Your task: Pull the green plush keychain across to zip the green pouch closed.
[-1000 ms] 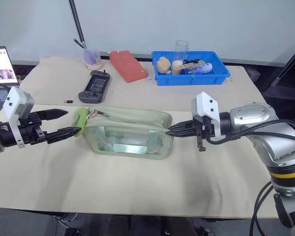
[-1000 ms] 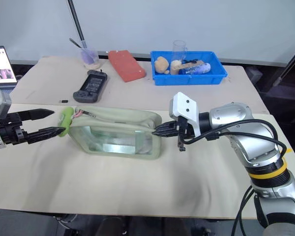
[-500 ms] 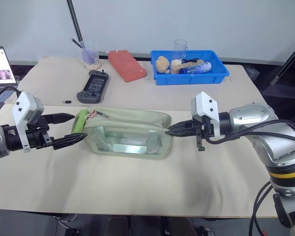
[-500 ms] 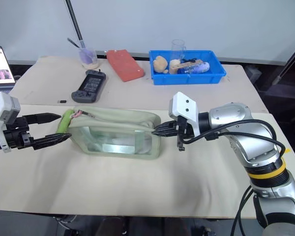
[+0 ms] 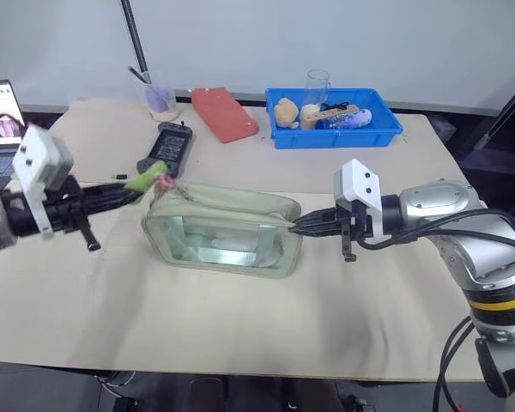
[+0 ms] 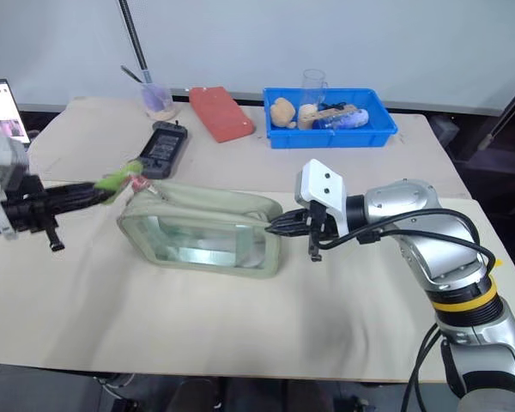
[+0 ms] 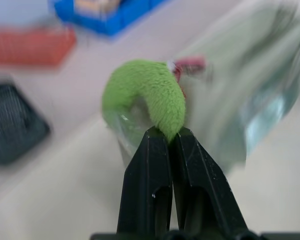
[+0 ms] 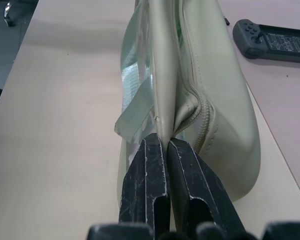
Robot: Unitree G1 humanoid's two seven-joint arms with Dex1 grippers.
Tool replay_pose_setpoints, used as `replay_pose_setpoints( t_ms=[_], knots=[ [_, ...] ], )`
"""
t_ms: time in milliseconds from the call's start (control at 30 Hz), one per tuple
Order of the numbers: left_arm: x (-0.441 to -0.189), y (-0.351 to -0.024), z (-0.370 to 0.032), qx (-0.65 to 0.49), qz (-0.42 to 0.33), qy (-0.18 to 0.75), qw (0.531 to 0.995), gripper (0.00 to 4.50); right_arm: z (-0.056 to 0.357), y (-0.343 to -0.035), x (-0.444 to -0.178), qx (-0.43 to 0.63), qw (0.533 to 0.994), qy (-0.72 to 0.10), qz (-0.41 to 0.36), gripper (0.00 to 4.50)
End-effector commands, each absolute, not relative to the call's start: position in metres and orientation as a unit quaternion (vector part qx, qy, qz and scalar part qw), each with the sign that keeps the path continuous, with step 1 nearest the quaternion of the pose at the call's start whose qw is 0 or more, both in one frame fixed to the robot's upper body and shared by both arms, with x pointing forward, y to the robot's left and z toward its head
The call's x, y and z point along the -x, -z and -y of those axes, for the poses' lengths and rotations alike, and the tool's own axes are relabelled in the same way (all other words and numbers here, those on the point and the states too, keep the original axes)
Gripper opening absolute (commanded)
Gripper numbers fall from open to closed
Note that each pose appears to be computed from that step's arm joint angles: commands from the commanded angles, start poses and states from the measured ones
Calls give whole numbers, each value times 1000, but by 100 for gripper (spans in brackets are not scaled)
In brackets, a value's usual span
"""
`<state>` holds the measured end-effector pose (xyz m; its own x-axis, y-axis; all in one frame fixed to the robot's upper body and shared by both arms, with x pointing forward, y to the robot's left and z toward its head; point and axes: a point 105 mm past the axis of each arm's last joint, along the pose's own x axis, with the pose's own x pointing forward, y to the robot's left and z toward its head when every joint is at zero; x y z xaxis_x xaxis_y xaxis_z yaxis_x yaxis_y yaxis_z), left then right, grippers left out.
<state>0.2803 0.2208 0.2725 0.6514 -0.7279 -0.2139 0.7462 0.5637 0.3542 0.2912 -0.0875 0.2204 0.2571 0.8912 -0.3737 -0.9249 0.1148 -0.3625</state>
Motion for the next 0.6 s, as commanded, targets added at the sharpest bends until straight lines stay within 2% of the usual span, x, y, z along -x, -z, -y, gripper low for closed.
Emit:
replay_pose_setpoints(
  t_ms=[33,300,400,600],
  knots=[
    [-281,-285,-193,-265,6,451,852,3,86,-229,-292,279,746,-604,-8,0],
    [-288,-250,-179,-337,-22,495,800,3,83,-229,-293,277,749,-601,-4,0],
    [-288,-257,-178,-331,-14,504,798,108,84,-229,-292,275,753,-598,-4,0],
    [-290,-269,-195,-346,-24,476,808,393,85,-227,-293,275,756,-594,-4,0]
  ],
)
